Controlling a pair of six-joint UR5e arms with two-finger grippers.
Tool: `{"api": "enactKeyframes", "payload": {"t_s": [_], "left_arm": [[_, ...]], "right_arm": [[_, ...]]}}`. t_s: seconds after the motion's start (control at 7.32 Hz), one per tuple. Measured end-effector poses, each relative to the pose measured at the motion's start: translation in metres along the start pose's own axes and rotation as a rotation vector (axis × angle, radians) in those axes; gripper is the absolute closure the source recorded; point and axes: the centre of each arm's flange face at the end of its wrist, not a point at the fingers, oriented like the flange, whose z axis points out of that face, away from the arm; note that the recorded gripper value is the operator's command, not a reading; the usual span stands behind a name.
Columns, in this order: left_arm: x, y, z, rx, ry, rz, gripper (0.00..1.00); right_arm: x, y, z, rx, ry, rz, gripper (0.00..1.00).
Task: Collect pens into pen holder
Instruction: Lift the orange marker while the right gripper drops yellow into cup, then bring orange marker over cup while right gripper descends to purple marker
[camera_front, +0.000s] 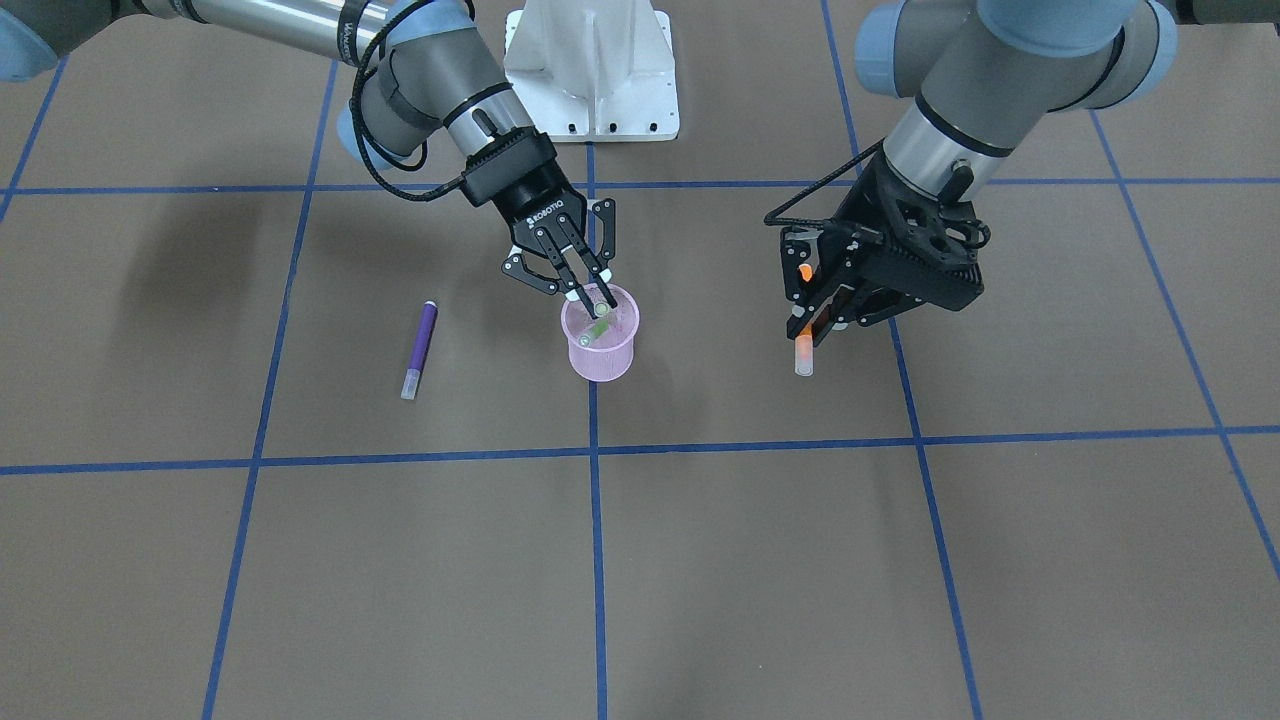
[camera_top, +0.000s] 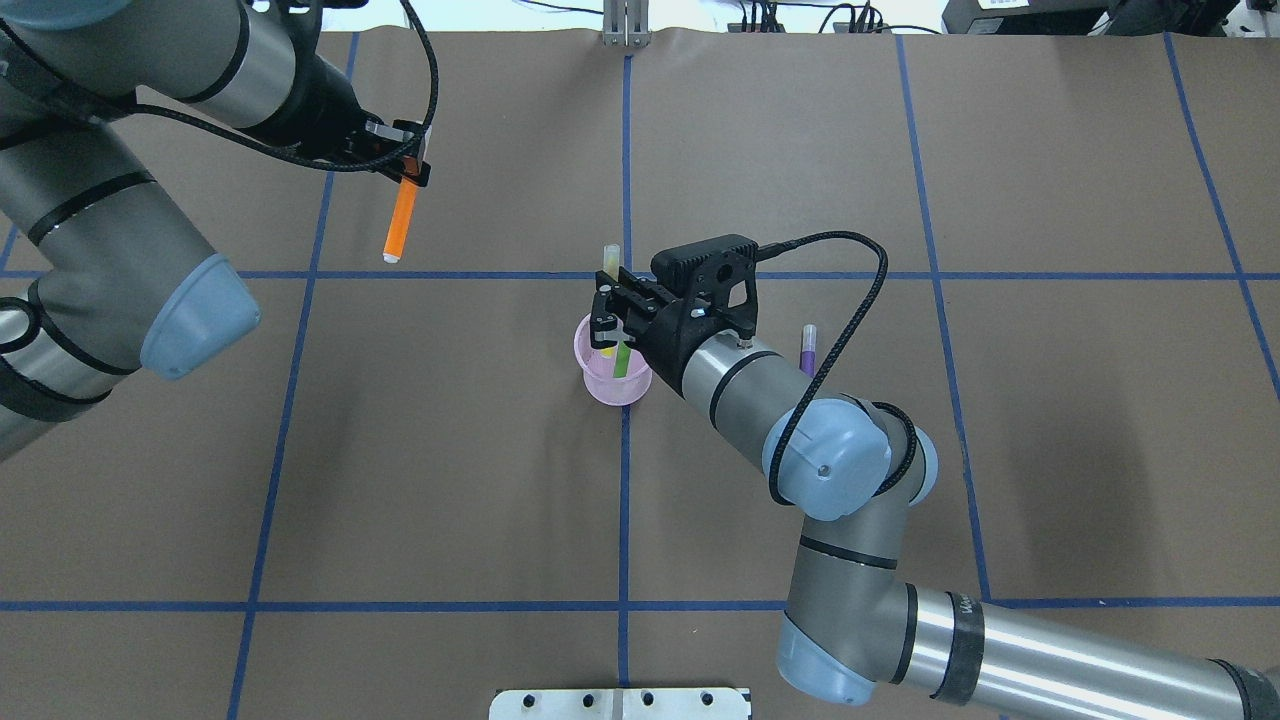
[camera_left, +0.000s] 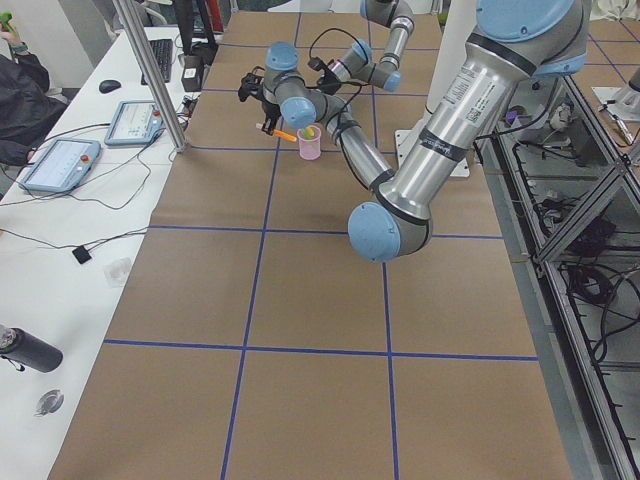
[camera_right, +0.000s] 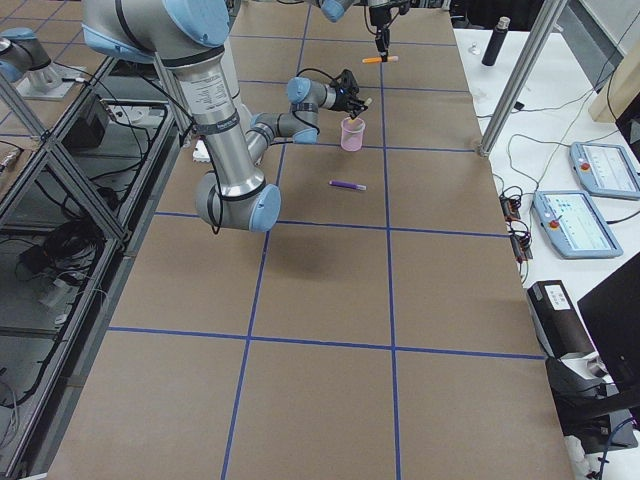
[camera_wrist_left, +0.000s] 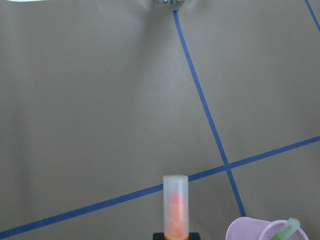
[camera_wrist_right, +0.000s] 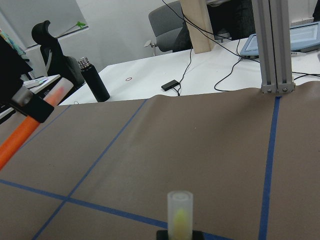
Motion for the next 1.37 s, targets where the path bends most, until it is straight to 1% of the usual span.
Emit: {"api": "enactKeyframes", "payload": {"t_s": [0.14, 0.27, 0.41, 0.55, 0.68, 0.82, 0.96, 1.09, 1.23, 1.37], "left_arm": [[0.000, 0.000, 0.000, 0.000, 0.000, 0.000, 1.00], [0.000, 0.000, -0.001, 0.006, 0.002, 0.004, 1.00], [-0.001, 0.000, -0.004, 0.043, 0.012, 0.024, 1.00], [-0.001, -0.001, -0.009, 0.108, 0.025, 0.052, 1.00], [0.002, -0.002, -0.017, 0.170, 0.032, 0.069, 1.00], [0.009, -0.003, -0.028, 0.236, 0.045, 0.077, 1.00], [0.015, -0.003, -0.039, 0.301, 0.075, 0.064, 1.00], [0.019, -0.003, -0.045, 0.356, 0.117, 0.032, 1.00], [0.022, -0.003, -0.049, 0.401, 0.167, 0.000, 1.00], [0.022, -0.003, -0.046, 0.442, 0.214, -0.034, 1.00]], "right_arm": [[0.000, 0.005, 0.002, 0.004, 0.011, -0.010, 0.01], [-0.003, 0.006, 0.001, 0.008, 0.008, -0.006, 0.00], [-0.010, 0.000, -0.005, 0.005, -0.003, 0.003, 0.00], [-0.020, -0.014, -0.019, -0.031, 0.000, 0.010, 0.00], [-0.028, -0.034, -0.036, -0.108, 0.039, 0.020, 0.00], [-0.023, -0.056, -0.048, -0.218, 0.108, 0.034, 0.00], [0.001, -0.077, -0.051, -0.361, 0.187, 0.058, 0.00], [0.033, -0.095, -0.052, -0.516, 0.265, 0.106, 0.00], [0.064, -0.107, -0.053, -0.652, 0.332, 0.166, 0.00], [0.085, -0.109, -0.053, -0.740, 0.377, 0.212, 0.00]]}}
